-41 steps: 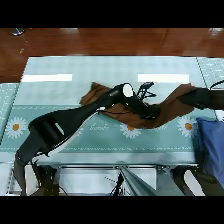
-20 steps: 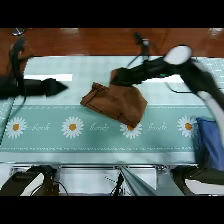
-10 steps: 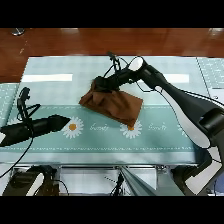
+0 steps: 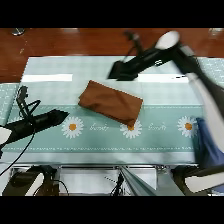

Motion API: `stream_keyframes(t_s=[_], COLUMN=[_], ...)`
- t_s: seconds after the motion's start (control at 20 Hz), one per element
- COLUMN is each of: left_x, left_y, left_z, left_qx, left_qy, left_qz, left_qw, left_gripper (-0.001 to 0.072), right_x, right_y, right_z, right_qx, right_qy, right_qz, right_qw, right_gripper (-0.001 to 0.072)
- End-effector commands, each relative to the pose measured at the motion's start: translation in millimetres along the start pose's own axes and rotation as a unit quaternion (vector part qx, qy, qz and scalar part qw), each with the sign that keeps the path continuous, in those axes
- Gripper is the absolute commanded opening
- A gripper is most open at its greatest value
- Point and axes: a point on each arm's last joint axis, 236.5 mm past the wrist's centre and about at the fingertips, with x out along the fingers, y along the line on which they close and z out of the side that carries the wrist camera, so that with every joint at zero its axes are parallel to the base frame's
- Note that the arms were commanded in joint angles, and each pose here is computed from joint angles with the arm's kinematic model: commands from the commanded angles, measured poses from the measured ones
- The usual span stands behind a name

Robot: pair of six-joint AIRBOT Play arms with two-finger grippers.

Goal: Fold the shirts.

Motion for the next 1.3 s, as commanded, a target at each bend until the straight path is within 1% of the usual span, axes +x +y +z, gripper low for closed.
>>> stream_keyframes(t_s=[0.0, 0.05, 0.1, 0.2, 0.3, 0.35, 0.4, 0.5, 0.75, 1.15, 1.2, 1.25], left_x=[2, 2, 2, 2, 2, 2, 2, 2, 2, 2, 2, 2], left_y=[3, 3, 3, 2, 2, 2, 2, 2, 3, 2, 2, 3], left_z=[5, 5, 5, 4, 4, 4, 5, 5, 6, 7, 7, 7], left_qx=[-0.002, -0.002, -0.002, -0.002, -0.002, -0.002, -0.002, -0.002, -0.002, -0.002, -0.002, -0.002], left_qy=[-0.009, -0.009, -0.008, -0.008, -0.008, -0.008, -0.008, -0.009, -0.012, -0.013, -0.013, -0.013], left_qz=[0.004, 0.004, 0.004, 0.003, 0.003, 0.003, 0.003, 0.003, 0.004, 0.004, 0.004, 0.004], left_qw=[1.000, 1.000, 1.000, 1.000, 1.000, 1.000, 1.000, 1.000, 1.000, 1.000, 1.000, 1.000], left_gripper=[0.0025, 0.0025, 0.0025, 0.0025, 0.0025, 0.0025, 0.0025, 0.0025, 0.0025, 0.0025, 0.0025, 0.0025], right_x=[-132, -153, -160, -141, -94, -65, -44, -13, 30, 99, 106, 109], right_y=[-96, -119, -135, -161, -169, -165, -162, -159, -156, -137, -132, -127], right_z=[-55, -75, -97, -148, -185, -194, -198, -198, -165, -141, -140, -138], right_qx=[0.039, 0.082, 0.125, 0.214, 0.299, 0.331, 0.344, 0.353, 0.361, 0.320, 0.314, 0.304], right_qy=[-0.029, -0.072, -0.112, -0.173, -0.199, -0.198, -0.192, -0.163, -0.112, -0.014, -0.004, 0.003], right_qz=[-0.236, -0.273, -0.283, -0.270, -0.212, -0.167, -0.136, -0.100, -0.007, 0.015, 0.019, 0.023], right_qw=[0.970, 0.956, 0.944, 0.923, 0.909, 0.907, 0.909, 0.916, 0.926, 0.947, 0.949, 0.952], right_gripper=[0.0621, 0.0621, 0.0621, 0.0621, 0.0621, 0.0621, 0.0621, 0.0621, 0.0621, 0.0620, 0.0601, 0.0481])
